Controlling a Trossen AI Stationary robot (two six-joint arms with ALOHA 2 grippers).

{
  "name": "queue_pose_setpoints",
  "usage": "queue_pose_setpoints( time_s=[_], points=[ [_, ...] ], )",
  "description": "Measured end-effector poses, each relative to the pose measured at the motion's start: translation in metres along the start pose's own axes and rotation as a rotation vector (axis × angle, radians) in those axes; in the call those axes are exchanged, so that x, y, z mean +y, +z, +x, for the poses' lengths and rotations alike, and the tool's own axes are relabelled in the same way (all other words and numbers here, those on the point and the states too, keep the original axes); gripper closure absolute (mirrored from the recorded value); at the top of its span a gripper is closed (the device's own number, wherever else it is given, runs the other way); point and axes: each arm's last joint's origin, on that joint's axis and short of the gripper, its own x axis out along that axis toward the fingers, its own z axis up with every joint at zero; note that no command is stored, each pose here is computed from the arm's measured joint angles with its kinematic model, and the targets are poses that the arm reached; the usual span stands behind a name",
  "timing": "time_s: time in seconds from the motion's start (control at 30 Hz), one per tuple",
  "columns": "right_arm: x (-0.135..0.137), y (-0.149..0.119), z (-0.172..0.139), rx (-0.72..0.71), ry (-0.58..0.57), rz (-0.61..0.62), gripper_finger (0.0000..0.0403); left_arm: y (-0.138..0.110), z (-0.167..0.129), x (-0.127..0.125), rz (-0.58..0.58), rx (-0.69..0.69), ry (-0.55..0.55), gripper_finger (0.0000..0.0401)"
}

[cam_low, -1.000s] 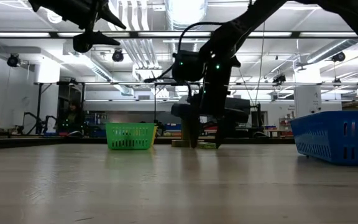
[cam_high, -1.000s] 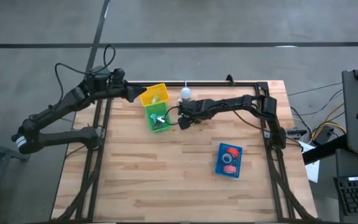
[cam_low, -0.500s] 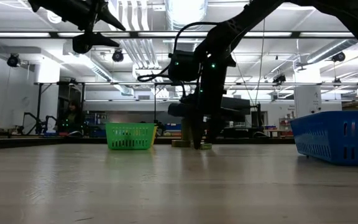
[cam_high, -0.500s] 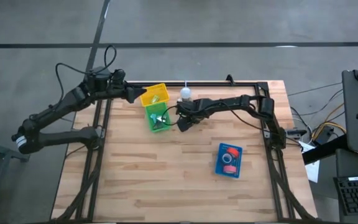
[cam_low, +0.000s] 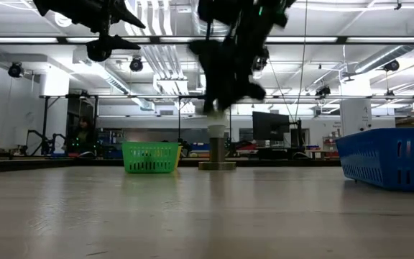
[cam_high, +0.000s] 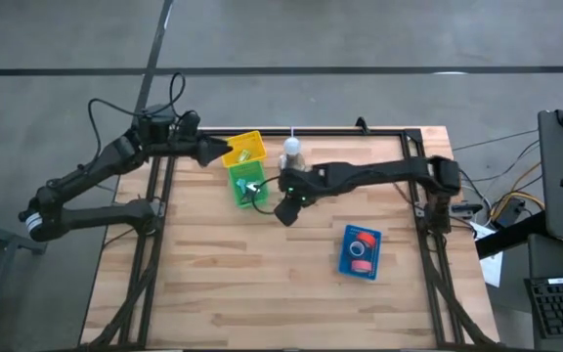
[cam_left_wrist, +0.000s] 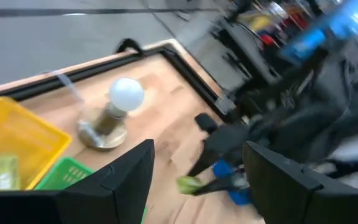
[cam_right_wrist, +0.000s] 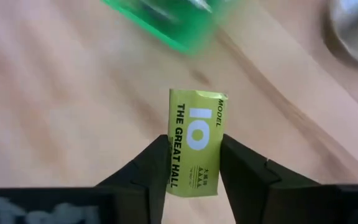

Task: Pick and place Stapler, Stapler remover, tape
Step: Put the light green staple box into the yellow bin

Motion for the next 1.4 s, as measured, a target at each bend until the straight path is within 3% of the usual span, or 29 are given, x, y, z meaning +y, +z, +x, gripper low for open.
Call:
queue_pose_setpoints(
  time_s=[0.2, 0.37, 0.67, 0.87, 1.4],
  points=[
    [0.034, 0.010, -0.083, -0.266, 0.361, -0.079, 0.0286, 0.002, 0.000, -0.010, 0.161, 0.061, -0.265, 0.0153],
    [0.043, 0.023, -0.140, -0.400, 0.728, -0.051, 0.0300, 0.013, 0.000, -0.025, 0.205, -0.031, -0.409, 0.0153],
    [0.045, 0.039, -0.165, -0.335, 1.116, 0.037, 0.0280, 0.020, 0.008, -0.069, 0.503, -0.296, -0.703, 0.0153],
    [0.044, 0.044, -0.169, -0.308, 1.206, 0.084, 0.0295, 0.009, 0.021, -0.082, 0.539, -0.267, -0.757, 0.0153],
    [0.036, 0.055, -0.144, -0.257, 1.175, 0.196, 0.0291, -0.005, 0.043, -0.098, 0.515, -0.202, -0.805, 0.0155]
  ],
)
